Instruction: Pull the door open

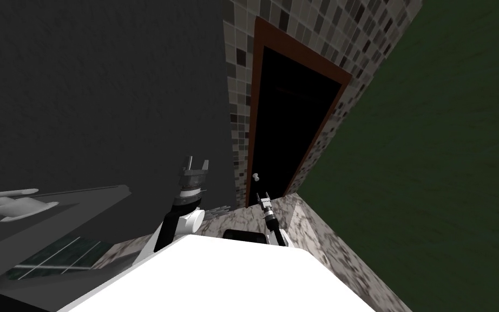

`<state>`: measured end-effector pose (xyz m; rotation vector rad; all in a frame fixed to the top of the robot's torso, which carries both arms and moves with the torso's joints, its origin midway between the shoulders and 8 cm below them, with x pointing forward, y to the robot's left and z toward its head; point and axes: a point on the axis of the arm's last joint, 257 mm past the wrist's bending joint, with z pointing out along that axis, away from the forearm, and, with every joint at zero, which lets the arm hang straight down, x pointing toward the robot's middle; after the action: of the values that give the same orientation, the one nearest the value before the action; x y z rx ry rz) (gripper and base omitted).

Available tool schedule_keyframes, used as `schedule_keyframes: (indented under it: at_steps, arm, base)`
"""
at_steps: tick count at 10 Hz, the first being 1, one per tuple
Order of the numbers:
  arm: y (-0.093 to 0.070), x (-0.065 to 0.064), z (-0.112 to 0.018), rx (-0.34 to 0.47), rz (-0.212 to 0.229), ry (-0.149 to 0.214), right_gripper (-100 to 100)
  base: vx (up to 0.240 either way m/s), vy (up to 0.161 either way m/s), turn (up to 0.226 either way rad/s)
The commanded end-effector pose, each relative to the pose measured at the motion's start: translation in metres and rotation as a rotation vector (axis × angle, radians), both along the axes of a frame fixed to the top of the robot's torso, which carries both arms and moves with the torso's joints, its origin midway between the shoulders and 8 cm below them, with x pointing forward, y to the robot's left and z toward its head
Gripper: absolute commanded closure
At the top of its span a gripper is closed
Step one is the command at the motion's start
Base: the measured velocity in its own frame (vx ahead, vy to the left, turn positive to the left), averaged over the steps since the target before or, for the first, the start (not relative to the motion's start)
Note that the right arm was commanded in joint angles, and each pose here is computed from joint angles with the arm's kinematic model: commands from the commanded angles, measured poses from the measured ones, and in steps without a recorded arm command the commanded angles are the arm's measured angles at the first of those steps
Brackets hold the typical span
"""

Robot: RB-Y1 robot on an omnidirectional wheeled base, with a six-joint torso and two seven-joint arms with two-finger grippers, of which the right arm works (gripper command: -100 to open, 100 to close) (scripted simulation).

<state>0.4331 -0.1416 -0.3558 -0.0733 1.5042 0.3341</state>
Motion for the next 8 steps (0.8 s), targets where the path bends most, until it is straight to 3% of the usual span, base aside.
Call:
schedule_keyframes:
  at_steps: [1, 7, 8]
  arm:
    - [0.006, -0.003, -0.009, -0.043, 0.011, 0.007, -100]
    - [0.022, -0.011, -0.033, -0.158, 0.045, 0.024, -100]
    - [0.022, -0.009, -0.031, -0.145, 0.041, 0.024, -100]
  base:
    - [0.098, -0.041, 0.003]
    - [0.090, -0.048, -0.004]
    - [0.050, -0.023, 0.002]
